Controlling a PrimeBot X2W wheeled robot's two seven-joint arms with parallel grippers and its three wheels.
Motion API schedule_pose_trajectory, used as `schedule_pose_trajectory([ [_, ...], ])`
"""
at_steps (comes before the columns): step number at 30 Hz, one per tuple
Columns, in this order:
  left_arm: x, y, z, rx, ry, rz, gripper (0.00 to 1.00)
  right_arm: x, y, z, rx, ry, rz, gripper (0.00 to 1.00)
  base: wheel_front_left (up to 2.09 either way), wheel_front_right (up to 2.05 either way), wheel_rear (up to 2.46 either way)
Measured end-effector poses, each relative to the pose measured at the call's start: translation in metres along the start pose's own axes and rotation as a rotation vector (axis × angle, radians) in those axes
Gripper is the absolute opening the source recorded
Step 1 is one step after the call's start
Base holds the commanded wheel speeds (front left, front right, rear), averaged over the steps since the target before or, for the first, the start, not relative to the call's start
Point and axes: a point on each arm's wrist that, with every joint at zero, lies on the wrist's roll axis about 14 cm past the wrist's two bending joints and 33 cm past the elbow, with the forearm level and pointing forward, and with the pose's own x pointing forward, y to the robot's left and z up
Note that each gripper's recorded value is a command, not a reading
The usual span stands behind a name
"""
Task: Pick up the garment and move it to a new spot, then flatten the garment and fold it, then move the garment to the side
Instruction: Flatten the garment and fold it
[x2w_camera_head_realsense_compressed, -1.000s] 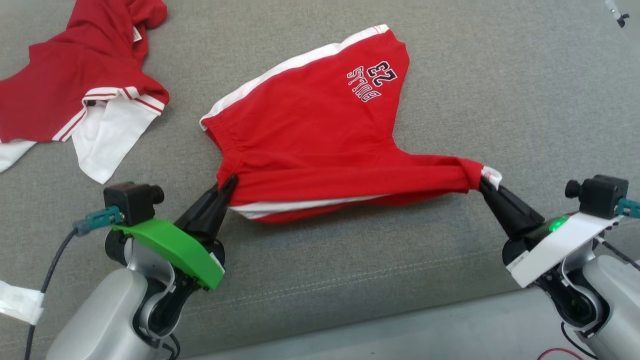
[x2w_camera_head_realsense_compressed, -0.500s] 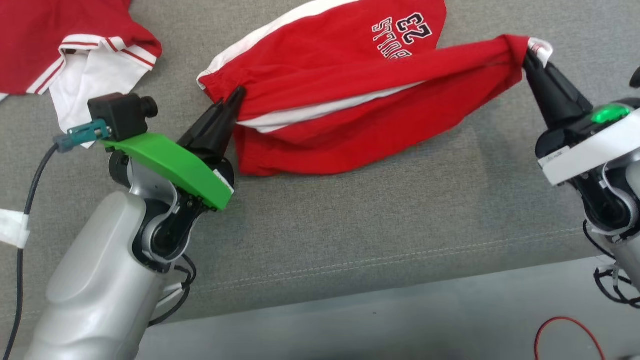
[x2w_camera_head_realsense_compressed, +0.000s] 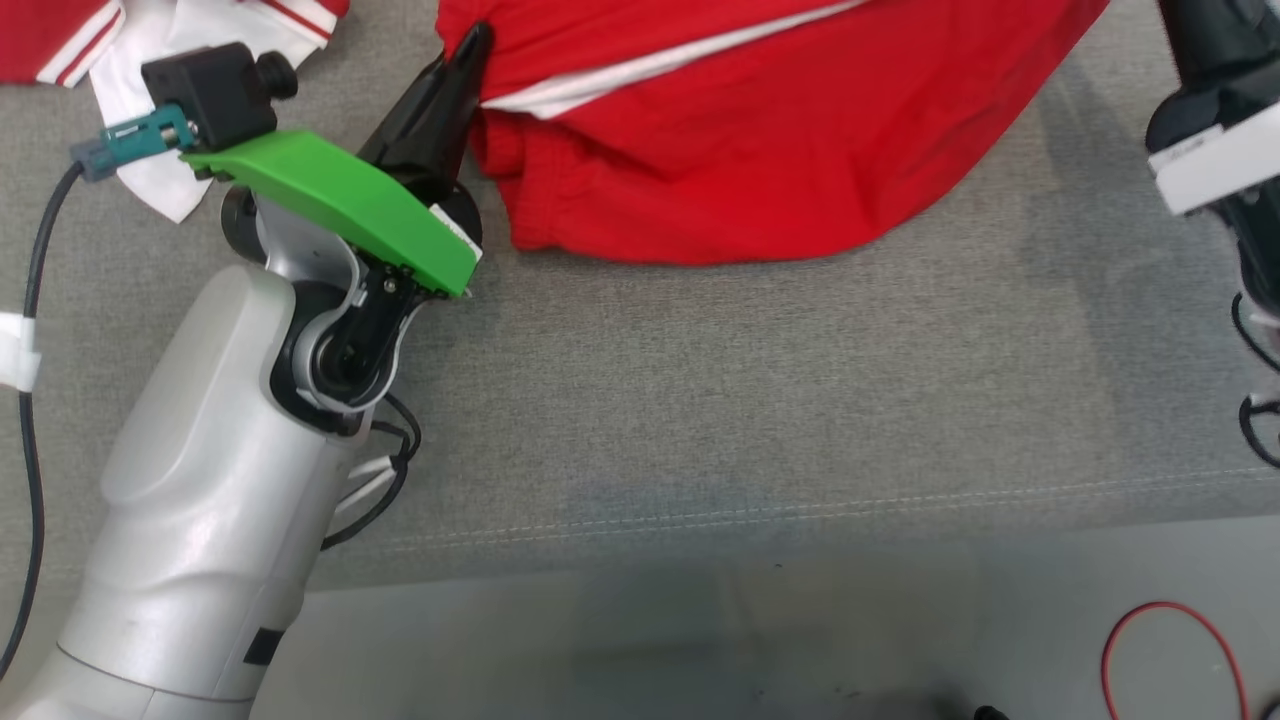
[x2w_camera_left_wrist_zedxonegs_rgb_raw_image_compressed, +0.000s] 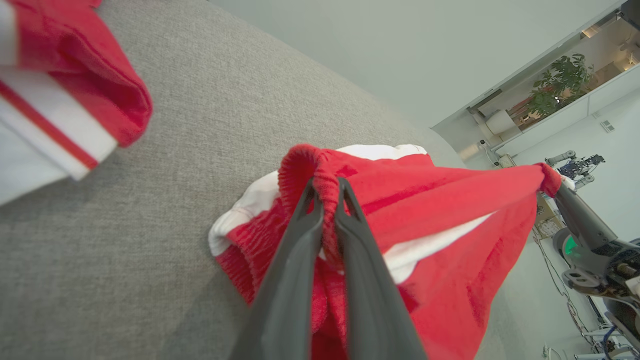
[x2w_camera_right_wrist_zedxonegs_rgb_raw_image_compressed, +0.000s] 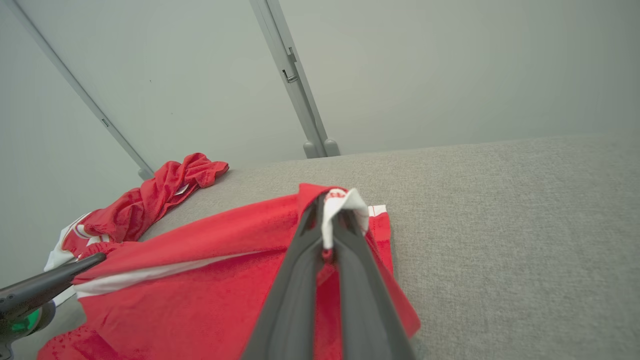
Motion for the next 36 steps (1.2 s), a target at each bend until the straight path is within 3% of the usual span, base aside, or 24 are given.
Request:
schedule_pose_trajectory([
  [14,0.011,0.038,0.005,0.017,-0.029,0.072,0.00,0.065,-0.009,-0.026,-0.041,0.066,-0.021,0.00,0.00,0.00,0.00],
  [21,0.015,0.041,0.004,0.029,-0.020,0.075,0.03,0.074,-0.019,-0.040,-0.061,0.119,-0.073,0.00,0.00,0.00,0.00],
  [22,0.016,0.041,0.004,0.031,-0.018,0.075,0.12,0.075,-0.020,-0.041,-0.061,0.122,-0.076,0.00,0.00,0.00,0.00],
  [23,0.017,0.041,0.003,0.035,-0.015,0.073,0.31,0.076,-0.020,-0.042,-0.062,0.124,-0.079,0.00,0.00,0.00,0.00],
  [24,0.018,0.041,0.003,0.038,-0.012,0.071,0.78,0.077,-0.021,-0.043,-0.068,0.127,-0.081,0.00,0.00,0.00,0.00],
  [25,0.018,0.041,0.002,0.041,-0.009,0.071,1.00,0.077,-0.022,-0.044,-0.070,0.132,-0.085,0.11,0.00,0.00,0.00],
  [26,0.019,0.040,0.002,0.050,-0.005,0.066,1.00,0.078,-0.023,-0.045,-0.070,0.136,-0.088,0.31,0.00,0.00,0.00],
  [27,0.019,0.039,0.001,0.061,-0.002,0.064,1.00,0.078,-0.024,-0.046,-0.072,0.138,-0.098,0.75,0.00,0.00,0.00],
  [28,0.020,0.039,0.001,0.067,0.000,0.064,1.00,0.079,-0.025,-0.046,-0.073,0.138,-0.103,1.00,0.00,0.00,0.00],
  [36,0.016,0.032,0.000,0.103,0.000,0.050,1.00,0.077,-0.026,-0.040,-0.079,0.092,-0.136,1.00,0.00,0.00,0.00],
])
